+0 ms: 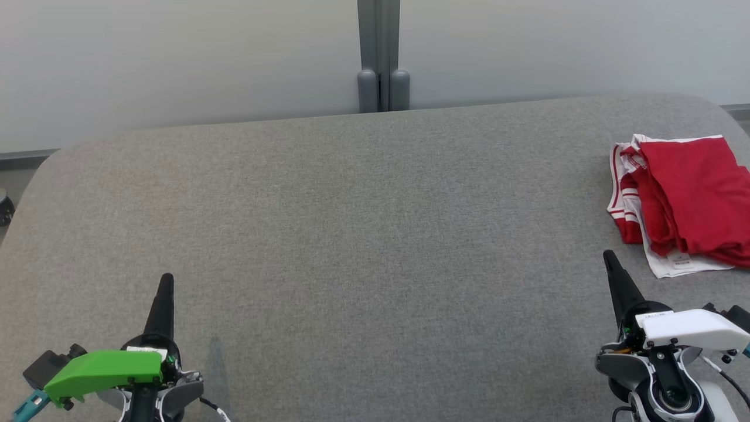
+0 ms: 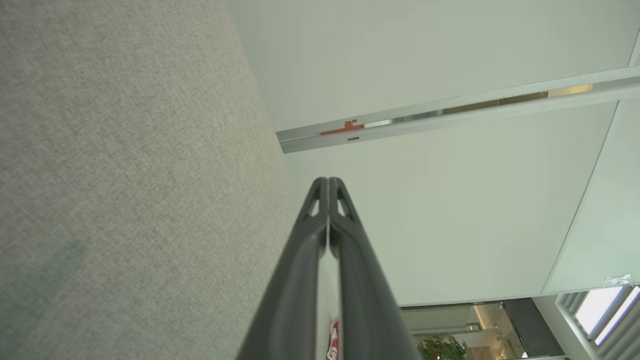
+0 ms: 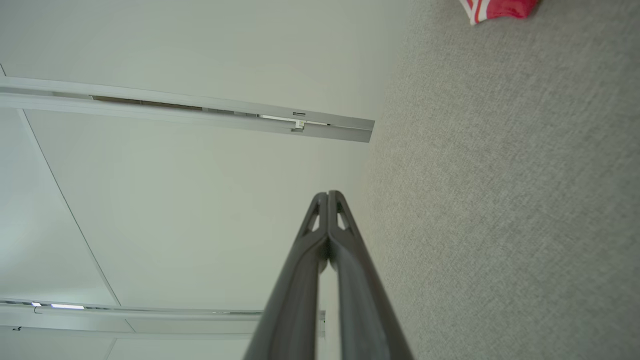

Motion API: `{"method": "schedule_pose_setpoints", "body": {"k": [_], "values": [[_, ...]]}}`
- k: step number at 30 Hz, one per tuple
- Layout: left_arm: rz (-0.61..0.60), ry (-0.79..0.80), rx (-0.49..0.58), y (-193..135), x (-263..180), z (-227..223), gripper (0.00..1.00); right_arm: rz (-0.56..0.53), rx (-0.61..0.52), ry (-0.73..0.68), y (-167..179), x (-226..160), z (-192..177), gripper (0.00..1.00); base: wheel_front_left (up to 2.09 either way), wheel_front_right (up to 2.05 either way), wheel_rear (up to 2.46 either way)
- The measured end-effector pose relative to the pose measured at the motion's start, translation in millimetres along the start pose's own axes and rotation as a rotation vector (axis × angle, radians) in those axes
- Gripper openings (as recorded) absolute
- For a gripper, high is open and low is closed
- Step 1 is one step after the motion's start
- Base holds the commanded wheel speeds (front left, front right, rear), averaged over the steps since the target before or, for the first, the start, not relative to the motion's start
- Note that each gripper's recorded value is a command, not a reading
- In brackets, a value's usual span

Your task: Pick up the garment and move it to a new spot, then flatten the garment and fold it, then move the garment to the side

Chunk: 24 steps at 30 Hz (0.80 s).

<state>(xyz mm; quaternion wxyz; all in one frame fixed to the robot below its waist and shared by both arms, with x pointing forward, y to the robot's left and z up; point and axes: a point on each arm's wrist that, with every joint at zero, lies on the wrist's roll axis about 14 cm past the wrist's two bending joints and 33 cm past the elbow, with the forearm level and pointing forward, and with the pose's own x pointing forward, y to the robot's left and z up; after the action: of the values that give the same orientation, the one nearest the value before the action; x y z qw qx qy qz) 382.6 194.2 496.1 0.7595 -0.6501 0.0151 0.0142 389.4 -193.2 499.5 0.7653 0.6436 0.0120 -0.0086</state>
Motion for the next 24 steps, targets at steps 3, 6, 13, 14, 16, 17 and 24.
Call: {"method": "schedule_pose_setpoints", "body": {"k": [3,6,13,14,16,17,24], "values": [[-0.002,0.003,-0.019,-0.4,0.3,0.3,0.0,0.003,0.023,0.001,0.7,0.0,0.6,0.0,0.0,0.0,0.0],[-0.006,0.002,-0.036,-1.6,1.2,1.4,0.0,0.004,0.043,-0.001,0.9,-0.3,1.8,0.0,0.0,0.0,0.0],[-0.013,-0.001,-0.081,-3.5,2.4,3.9,0.0,0.01,0.091,-0.001,2.0,-0.8,3.5,0.0,0.0,0.0,0.0],[-0.013,-0.001,-0.086,-3.6,2.5,4.1,0.0,0.01,0.098,-0.002,2.0,-0.9,4.0,0.0,0.0,0.0,0.0],[-0.015,0.001,-0.096,-3.9,2.6,4.1,0.0,0.011,0.11,-0.002,2.2,-1.1,4.5,0.0,0.0,0.0,0.0],[-0.017,0.0,-0.102,-4.1,2.7,4.4,0.0,0.012,0.116,-0.001,2.3,-1.3,4.6,0.0,0.0,0.0,0.0],[-0.023,0.001,-0.144,-5.1,3.2,5.9,0.0,0.02,0.161,-0.004,4.0,-1.5,6.7,0.0,0.0,0.0,0.0]]}}
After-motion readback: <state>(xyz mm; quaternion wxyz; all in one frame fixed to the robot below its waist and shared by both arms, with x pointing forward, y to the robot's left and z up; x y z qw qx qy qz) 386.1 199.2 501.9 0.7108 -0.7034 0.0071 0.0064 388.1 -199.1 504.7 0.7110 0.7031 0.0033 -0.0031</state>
